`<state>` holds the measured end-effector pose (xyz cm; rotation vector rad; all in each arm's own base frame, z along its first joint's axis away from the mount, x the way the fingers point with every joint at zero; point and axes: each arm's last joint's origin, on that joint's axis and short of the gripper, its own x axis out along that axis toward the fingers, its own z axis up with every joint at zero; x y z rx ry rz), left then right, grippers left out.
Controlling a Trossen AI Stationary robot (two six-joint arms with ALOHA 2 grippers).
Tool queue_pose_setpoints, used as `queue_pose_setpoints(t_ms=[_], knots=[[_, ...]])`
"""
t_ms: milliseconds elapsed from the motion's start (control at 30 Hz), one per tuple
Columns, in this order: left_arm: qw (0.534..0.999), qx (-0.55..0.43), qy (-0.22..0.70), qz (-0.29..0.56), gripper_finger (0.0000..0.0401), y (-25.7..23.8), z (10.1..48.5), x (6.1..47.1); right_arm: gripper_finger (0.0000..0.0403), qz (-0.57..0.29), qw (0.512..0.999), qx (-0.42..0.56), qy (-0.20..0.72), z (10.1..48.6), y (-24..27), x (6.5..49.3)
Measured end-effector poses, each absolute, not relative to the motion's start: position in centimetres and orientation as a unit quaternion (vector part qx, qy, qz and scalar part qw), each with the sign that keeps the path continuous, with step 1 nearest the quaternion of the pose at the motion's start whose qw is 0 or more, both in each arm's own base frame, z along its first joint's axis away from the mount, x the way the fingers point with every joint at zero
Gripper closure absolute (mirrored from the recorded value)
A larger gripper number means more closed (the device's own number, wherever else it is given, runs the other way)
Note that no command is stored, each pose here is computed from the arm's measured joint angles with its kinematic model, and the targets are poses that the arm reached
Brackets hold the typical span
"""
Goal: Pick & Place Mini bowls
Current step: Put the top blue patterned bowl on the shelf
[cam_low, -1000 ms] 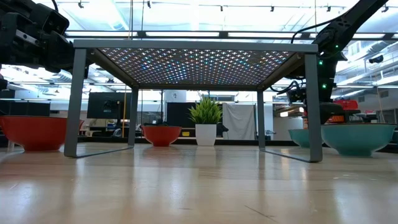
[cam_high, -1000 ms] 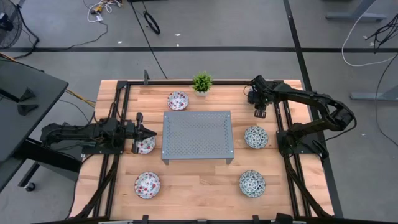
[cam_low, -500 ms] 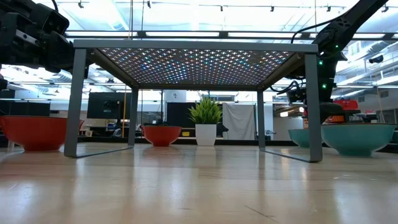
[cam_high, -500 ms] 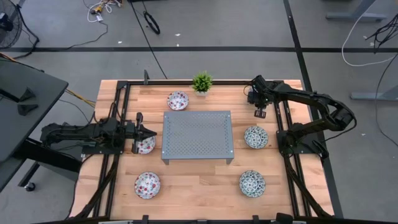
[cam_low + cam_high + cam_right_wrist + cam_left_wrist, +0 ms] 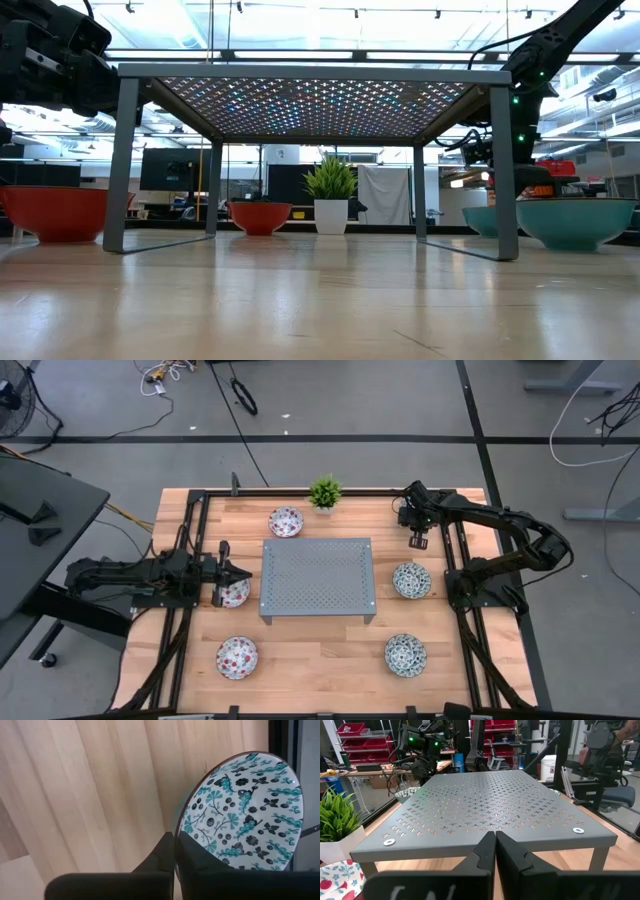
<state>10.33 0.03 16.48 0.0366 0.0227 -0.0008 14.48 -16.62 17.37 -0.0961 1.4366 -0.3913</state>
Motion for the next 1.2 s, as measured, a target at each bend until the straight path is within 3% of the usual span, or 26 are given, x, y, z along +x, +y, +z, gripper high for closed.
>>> queue_pose_setpoints(t_ms=[700, 1200], knots=[[1.000, 0.018, 0.011, -0.001, 0.0383, 0.0, 16.5, 10.3, 0.0403, -0.224, 0.743, -0.093, 0.624, 20.5, -15.1, 13.6], [1.000, 0.018, 0.011, -0.001, 0.0383, 0.0, 16.5, 10.3, 0.0403, -0.214, 0.780, -0.156, 0.567, 28.0, -13.1, 14.9]])
